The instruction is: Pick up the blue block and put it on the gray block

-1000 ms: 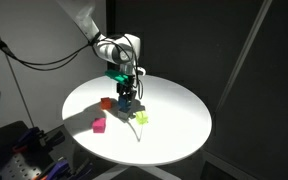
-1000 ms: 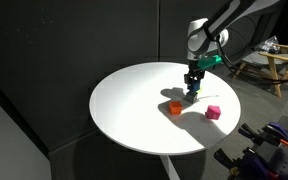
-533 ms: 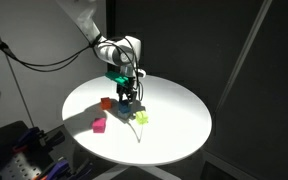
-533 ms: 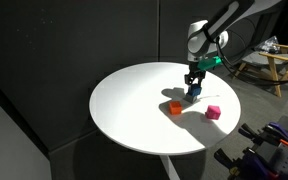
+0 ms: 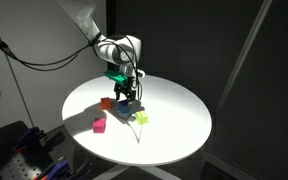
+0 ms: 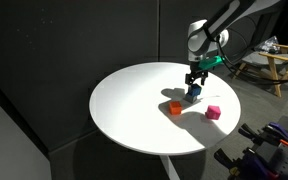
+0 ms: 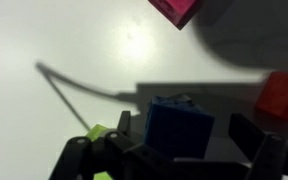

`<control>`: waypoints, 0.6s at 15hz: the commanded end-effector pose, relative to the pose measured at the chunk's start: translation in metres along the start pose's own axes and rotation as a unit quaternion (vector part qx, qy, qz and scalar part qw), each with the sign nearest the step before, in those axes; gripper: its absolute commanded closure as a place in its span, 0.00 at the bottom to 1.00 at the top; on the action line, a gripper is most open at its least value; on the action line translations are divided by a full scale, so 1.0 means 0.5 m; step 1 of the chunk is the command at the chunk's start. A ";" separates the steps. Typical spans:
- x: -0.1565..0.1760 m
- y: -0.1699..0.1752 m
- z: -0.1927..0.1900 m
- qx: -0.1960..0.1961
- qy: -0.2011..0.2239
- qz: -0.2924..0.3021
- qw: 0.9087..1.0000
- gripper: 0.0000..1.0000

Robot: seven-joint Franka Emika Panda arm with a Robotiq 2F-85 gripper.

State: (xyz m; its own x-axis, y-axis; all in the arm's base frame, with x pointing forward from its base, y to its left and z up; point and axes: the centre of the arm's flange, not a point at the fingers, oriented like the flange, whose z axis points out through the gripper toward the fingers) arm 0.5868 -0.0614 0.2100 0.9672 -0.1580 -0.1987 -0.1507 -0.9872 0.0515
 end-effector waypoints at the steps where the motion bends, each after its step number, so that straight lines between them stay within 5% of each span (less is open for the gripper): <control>1: -0.045 -0.003 -0.064 0.001 -0.004 0.004 1.000 0.00; 6: -0.103 -0.014 -0.141 0.003 0.005 -0.002 1.000 0.00; 9: -0.151 -0.026 -0.173 0.002 0.047 -0.007 0.999 0.00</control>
State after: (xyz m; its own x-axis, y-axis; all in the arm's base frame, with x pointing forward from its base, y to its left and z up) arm 0.5641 -0.0458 0.2841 0.9750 -0.1408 -0.1719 -0.1368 -0.9900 0.0354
